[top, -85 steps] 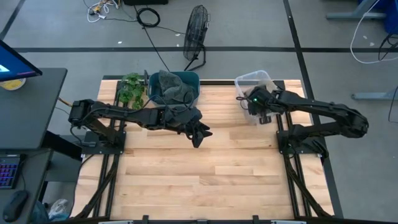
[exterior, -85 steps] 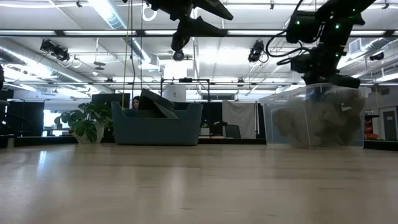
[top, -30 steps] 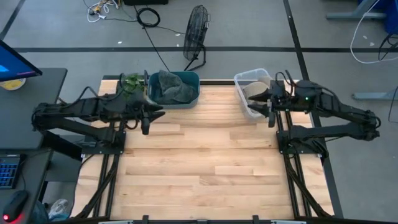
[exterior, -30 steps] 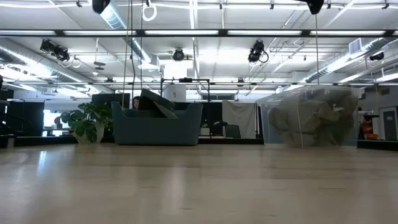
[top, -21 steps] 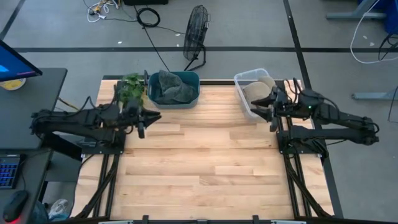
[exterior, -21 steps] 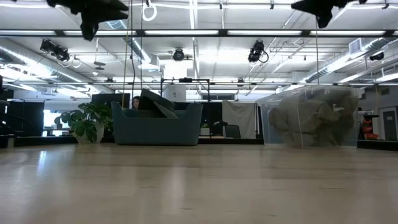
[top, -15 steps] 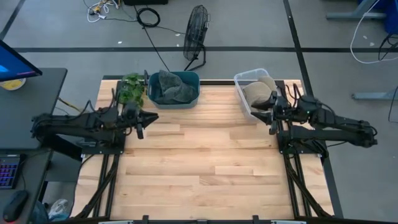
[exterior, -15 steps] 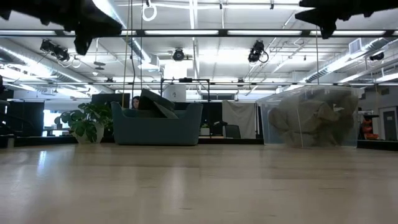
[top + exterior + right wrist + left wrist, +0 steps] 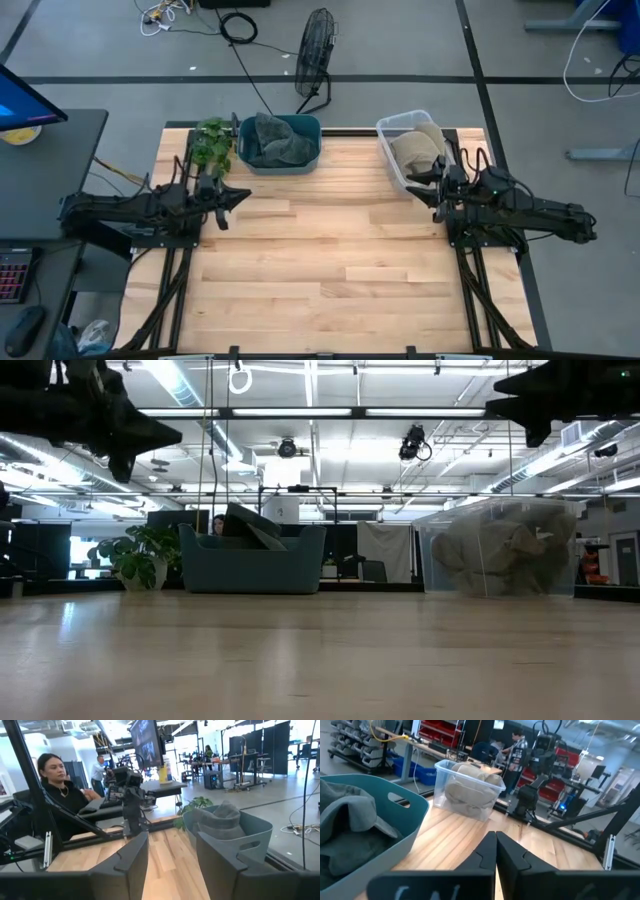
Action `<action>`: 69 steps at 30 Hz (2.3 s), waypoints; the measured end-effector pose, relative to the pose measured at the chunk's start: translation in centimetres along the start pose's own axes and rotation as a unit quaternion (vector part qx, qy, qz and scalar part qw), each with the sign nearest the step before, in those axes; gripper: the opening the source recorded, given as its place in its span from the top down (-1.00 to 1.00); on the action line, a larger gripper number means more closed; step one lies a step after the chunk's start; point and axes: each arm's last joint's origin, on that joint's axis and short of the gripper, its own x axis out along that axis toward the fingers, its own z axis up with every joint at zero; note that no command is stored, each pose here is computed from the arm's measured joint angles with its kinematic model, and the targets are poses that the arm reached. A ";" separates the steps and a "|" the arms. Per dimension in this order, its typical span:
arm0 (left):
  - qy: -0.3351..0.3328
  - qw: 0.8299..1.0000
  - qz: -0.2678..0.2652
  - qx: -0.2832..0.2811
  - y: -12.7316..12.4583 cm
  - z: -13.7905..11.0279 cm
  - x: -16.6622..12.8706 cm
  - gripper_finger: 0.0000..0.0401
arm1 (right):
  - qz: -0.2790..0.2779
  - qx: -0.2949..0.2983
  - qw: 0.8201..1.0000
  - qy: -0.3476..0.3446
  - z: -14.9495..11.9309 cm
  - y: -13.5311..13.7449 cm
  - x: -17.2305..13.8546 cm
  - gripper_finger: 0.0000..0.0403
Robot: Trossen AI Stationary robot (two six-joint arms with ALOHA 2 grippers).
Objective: Pick & Place hat
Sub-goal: Return to Home Position
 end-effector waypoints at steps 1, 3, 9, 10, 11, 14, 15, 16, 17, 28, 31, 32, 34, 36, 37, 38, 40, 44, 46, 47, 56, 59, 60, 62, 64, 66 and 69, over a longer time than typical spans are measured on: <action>-0.004 1.000 -0.002 -0.001 0.1 -0.3 -0.1 0.98 | 0.000 0.000 1.000 -0.002 -0.1 0.0 -0.1 0.16; -0.012 1.000 -0.005 -0.004 0.4 -0.9 -0.2 0.98 | 0.001 0.002 1.000 -0.005 -0.5 -0.1 -0.3 0.16; -0.022 0.999 -0.026 0.002 0.7 -1.6 -0.5 0.98 | 0.002 0.004 1.000 -0.014 -1.6 -0.2 -0.8 0.16; -0.021 0.999 -0.025 0.006 0.7 -1.7 -0.5 0.98 | 0.002 0.005 1.000 -0.015 -1.8 -0.2 -0.9 0.16; -0.022 0.999 -0.026 0.012 0.7 -1.6 -0.5 0.98 | 0.003 0.005 1.000 -0.017 -1.9 -0.3 -1.0 0.16; -0.032 0.999 -0.028 0.023 0.7 -1.5 -0.7 0.98 | 0.004 0.006 1.000 -0.026 -2.6 -0.3 -1.2 0.16; -0.034 0.999 -0.029 0.026 0.7 -1.4 -0.7 0.98 | 0.005 0.007 1.000 -0.029 -2.9 -0.4 -1.3 0.16; -0.035 0.999 -0.029 0.029 0.7 -1.4 -0.8 0.98 | 0.005 0.011 0.999 -0.031 -3.2 -0.4 -1.3 0.16; -0.037 0.998 -0.029 0.032 0.7 -1.4 -0.8 0.98 | 0.006 0.015 0.999 -0.034 -3.6 -0.5 -1.4 0.16; -0.036 0.998 -0.030 0.033 0.7 -1.4 -0.8 0.98 | 0.012 0.024 0.999 -0.035 -5.6 -0.8 -0.8 0.16; -0.031 0.999 -0.028 0.035 0.7 -1.5 -0.8 0.98 | 0.009 0.025 0.999 -0.021 -6.4 -0.9 -0.7 0.16; -0.026 0.999 -0.027 0.036 0.7 -1.6 -0.8 0.98 | 0.009 0.024 0.999 -0.020 -6.7 -1.0 -0.6 0.16; -0.020 0.999 -0.025 0.037 0.8 -1.7 -0.7 0.98 | 0.007 0.015 1.000 -0.011 -7.0 -1.0 -0.6 0.16; -0.018 0.999 -0.025 0.033 0.8 -1.7 -0.7 0.98 | 0.006 -0.002 1.000 -0.008 -7.1 -1.0 -0.6 0.16; -0.016 0.999 -0.024 0.033 0.8 -1.8 -0.7 0.98 | 0.006 -0.012 1.000 -0.009 -7.1 -1.0 -0.6 0.16; -0.013 0.999 -0.023 0.034 0.8 -1.8 -0.7 0.98 | 0.006 -0.021 1.000 -0.009 -7.1 -1.0 -0.6 0.16; -0.006 0.999 -0.018 0.033 0.9 -2.0 -0.7 0.98 | 0.005 -0.032 0.999 -0.009 -7.1 -1.0 -0.6 0.16; 0.011 1.000 -0.008 0.024 1.1 -2.4 -0.7 0.98 | 0.005 -0.024 1.000 -0.009 -7.1 -1.0 -0.6 0.16; 0.022 1.000 -0.005 0.018 1.1 -2.6 -0.7 0.98 | 0.005 -0.011 1.000 -0.009 -7.1 -1.0 -0.6 0.16; 0.029 0.999 -0.002 0.019 1.2 -2.7 -0.7 0.98 | 0.005 -0.007 1.000 -0.009 -7.1 -1.0 -0.6 0.16; 0.037 0.998 0.000 0.046 1.4 -3.5 -0.6 0.98 | 0.005 -0.001 1.000 -0.008 -7.1 -1.0 -0.6 0.16; 0.020 0.999 -0.009 0.044 1.5 -4.0 -0.4 0.98 | 0.005 0.000 1.000 -0.005 -7.1 -1.0 -0.6 0.16; 0.025 0.999 -0.010 0.044 1.5 -4.1 -0.4 0.98 | 0.004 0.000 1.000 -0.002 -7.2 -1.0 -0.6 0.16; 0.033 0.998 -0.018 0.046 1.5 -4.2 -0.4 0.98 | 0.003 0.000 1.000 0.009 -7.4 -1.1 -0.6 0.16; 0.038 0.998 -0.025 0.050 1.5 -4.3 -0.3 0.98 | -0.002 0.000 1.000 0.020 -7.6 -1.1 -0.6 0.16; 0.047 0.997 -0.028 0.053 1.5 -4.4 -0.3 0.98 | -0.008 0.000 1.000 0.019 -7.6 -1.2 -0.6 0.16; 0.050 0.997 -0.027 0.054 1.5 -4.5 -0.2 0.98 | -0.012 0.000 1.000 0.018 -7.6 -1.2 -0.6 0.16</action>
